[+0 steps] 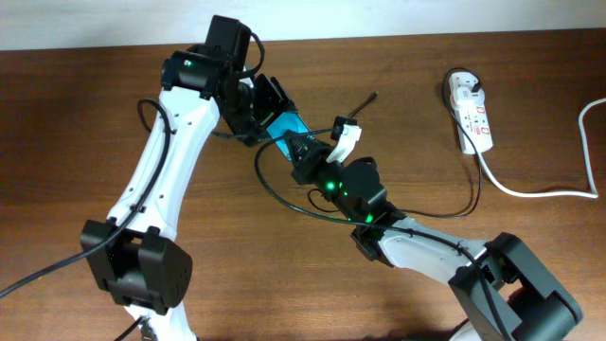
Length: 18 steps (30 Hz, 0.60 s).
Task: Plug charger to phone and switch on socket
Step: 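Grasp the phone's side edge with the right gripper, release the left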
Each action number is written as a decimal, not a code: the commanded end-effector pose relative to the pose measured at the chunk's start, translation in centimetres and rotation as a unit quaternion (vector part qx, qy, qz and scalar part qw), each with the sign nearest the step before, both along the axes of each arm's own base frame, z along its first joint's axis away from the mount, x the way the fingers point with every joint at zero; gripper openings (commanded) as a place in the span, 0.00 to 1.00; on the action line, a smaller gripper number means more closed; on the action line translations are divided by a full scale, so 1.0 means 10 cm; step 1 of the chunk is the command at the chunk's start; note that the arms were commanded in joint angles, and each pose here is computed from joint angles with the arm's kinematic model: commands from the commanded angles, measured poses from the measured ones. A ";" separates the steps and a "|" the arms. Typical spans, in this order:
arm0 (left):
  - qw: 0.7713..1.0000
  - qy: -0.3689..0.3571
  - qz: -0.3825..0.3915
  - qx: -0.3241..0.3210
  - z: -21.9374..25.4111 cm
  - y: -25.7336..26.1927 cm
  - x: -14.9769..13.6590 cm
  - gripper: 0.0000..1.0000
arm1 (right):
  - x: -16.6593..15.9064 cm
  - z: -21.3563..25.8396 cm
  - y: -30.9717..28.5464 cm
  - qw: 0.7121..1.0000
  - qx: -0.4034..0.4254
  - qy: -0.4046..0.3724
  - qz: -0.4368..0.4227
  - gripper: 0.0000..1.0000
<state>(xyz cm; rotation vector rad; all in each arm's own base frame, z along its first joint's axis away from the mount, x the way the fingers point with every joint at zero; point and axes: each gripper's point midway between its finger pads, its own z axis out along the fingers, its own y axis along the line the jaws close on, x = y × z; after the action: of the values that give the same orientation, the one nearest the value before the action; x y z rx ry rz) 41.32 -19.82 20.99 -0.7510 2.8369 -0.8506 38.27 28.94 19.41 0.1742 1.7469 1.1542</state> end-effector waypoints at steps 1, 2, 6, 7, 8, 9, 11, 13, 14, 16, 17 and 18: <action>1.000 -0.018 0.004 -0.006 0.18 0.01 -0.01 0.39 | -0.04 0.21 0.11 0.999 0.007 -0.037 0.024 0.04; 1.000 -0.018 0.004 -0.006 0.18 0.01 -0.01 0.40 | -0.04 0.21 0.12 0.999 0.007 -0.037 0.028 0.04; 1.000 -0.017 0.004 -0.006 0.18 0.01 -0.02 0.40 | -0.04 0.20 0.12 0.999 0.002 -0.041 0.028 0.04; 1.000 -0.018 0.004 -0.006 0.18 0.01 -0.01 0.42 | -0.02 0.18 0.09 0.999 -0.006 -0.043 0.024 0.04; 1.000 -0.018 0.004 -0.006 0.18 0.01 -0.01 0.46 | 0.01 0.16 0.05 0.999 -0.010 -0.039 0.020 0.04; 1.000 -0.019 0.005 -0.004 0.18 0.02 -0.01 0.52 | 0.04 0.13 0.01 0.999 -0.014 -0.034 0.019 0.04; 0.999 -0.032 0.010 0.002 0.18 0.04 0.05 0.74 | 0.06 0.09 -0.02 0.999 -0.018 -0.028 0.029 0.04; 0.999 -0.049 0.010 -0.001 0.22 0.06 0.13 0.88 | 0.08 0.05 -0.06 0.999 -0.025 -0.023 0.028 0.04; 0.998 -0.054 0.012 -0.001 0.23 0.09 0.16 0.90 | 0.09 0.02 -0.09 0.999 -0.031 -0.020 0.029 0.04; 0.997 -0.071 0.011 0.001 0.25 0.17 0.24 0.94 | 0.11 -0.03 -0.12 0.999 -0.043 -0.017 0.026 0.04; 0.997 -0.081 0.005 0.005 0.26 0.22 0.27 0.98 | 0.12 -0.06 -0.13 0.999 -0.047 -0.011 0.026 0.04; 0.996 -0.092 -0.007 0.013 0.25 0.29 0.30 0.99 | 0.10 -0.07 -0.12 0.998 -0.047 -0.009 0.033 0.04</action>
<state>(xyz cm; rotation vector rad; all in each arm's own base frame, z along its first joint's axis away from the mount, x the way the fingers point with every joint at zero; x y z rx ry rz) 43.41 -18.84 22.11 -0.7206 2.7417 -0.8702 39.04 27.60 17.38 0.0923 1.8277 1.0995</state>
